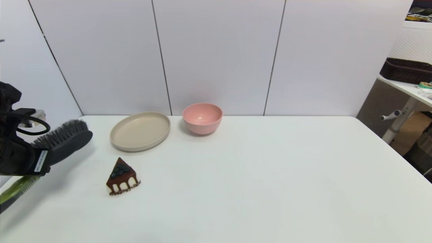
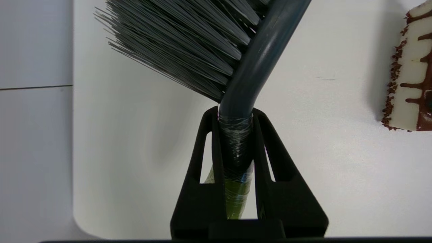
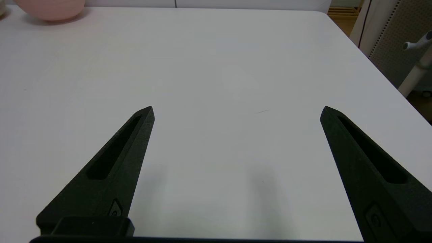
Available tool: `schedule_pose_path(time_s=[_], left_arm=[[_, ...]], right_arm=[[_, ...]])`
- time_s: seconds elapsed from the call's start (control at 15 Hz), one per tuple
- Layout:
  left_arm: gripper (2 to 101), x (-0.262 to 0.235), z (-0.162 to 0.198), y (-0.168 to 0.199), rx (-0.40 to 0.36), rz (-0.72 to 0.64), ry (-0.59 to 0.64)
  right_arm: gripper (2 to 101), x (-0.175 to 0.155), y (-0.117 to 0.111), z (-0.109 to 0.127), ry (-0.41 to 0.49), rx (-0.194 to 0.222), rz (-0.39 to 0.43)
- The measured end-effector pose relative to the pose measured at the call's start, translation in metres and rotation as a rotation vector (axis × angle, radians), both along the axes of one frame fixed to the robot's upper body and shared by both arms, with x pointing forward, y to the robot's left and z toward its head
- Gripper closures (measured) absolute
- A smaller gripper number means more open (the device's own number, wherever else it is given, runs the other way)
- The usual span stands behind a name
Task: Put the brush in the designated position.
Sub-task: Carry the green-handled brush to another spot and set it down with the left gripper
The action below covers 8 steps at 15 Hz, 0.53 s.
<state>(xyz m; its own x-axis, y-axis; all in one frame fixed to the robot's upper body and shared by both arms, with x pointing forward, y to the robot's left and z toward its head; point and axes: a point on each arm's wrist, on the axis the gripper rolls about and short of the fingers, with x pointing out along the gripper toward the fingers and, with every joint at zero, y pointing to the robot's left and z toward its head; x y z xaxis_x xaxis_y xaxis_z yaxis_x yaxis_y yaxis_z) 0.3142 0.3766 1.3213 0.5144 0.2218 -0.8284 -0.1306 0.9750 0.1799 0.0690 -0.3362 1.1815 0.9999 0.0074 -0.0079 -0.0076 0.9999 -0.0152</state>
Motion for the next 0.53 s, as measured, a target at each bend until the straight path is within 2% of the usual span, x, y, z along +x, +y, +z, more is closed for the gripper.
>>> schedule_pose_path(time_s=[0.53], left_arm=[[87.0,0.002,-0.034,0.001,-0.051,0.021,0.029]], right_arm=[[5.0,0.000,0.000,0.000,0.000,0.000,0.000]])
